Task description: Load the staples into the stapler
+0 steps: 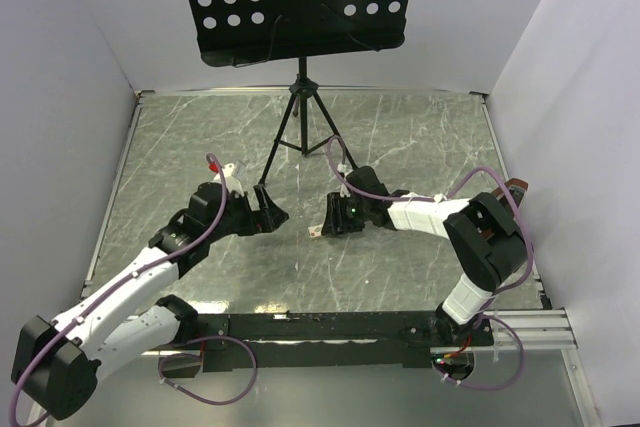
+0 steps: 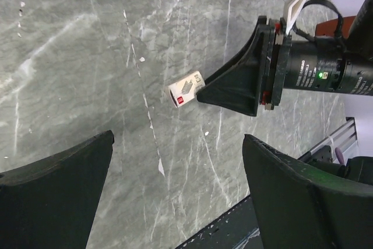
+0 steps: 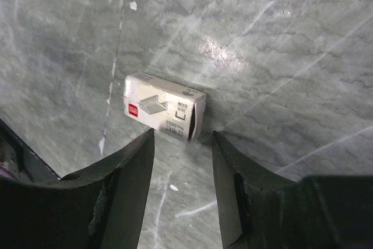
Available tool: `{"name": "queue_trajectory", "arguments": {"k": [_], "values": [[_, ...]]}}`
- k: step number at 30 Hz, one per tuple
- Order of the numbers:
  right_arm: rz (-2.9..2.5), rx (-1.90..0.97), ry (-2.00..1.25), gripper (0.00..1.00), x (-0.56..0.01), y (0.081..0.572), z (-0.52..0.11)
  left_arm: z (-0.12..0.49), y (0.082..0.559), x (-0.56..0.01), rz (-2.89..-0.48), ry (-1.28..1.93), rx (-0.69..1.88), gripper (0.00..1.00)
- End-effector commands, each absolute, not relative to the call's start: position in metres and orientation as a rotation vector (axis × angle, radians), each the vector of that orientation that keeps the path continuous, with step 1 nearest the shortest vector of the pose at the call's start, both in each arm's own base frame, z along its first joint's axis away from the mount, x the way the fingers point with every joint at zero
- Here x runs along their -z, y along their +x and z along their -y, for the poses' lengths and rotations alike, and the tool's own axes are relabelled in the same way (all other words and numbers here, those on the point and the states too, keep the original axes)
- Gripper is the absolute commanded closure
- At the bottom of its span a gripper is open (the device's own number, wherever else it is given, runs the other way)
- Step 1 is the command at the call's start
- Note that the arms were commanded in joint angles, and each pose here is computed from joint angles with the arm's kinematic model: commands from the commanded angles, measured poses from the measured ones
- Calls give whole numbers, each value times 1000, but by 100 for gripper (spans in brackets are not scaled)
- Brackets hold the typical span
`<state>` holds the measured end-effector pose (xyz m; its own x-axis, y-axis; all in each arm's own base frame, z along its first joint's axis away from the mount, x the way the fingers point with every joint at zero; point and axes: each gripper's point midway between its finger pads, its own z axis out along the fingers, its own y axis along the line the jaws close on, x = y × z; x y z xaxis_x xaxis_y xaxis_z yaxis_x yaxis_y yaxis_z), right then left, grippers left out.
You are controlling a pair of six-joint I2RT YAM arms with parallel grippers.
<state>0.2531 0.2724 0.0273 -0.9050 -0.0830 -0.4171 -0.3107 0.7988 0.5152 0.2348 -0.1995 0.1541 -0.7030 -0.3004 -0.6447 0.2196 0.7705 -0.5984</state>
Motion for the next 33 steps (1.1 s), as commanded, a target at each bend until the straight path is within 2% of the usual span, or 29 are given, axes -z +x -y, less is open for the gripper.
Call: {"name": "queue_trajectory", "arguments": {"k": [1, 9, 15, 25, 33], "values": [[-2532, -900, -236, 50, -38, 268, -281, 208, 239, -156, -2167, -86, 884, 3], [-2542, -950, -255, 54, -35, 266, -286, 218, 237, -145, -2203, -85, 894, 3], [-2582, -931, -240, 62, -22, 263, -283, 224, 235, -137, -2224, -88, 900, 3], [-2579, -925, -252, 87, -24, 263, -282, 238, 230, -117, -2273, -131, 938, 3], [-2577, -921, -246, 97, -25, 262, -281, 244, 243, -98, -2290, -234, 895, 1]]}}
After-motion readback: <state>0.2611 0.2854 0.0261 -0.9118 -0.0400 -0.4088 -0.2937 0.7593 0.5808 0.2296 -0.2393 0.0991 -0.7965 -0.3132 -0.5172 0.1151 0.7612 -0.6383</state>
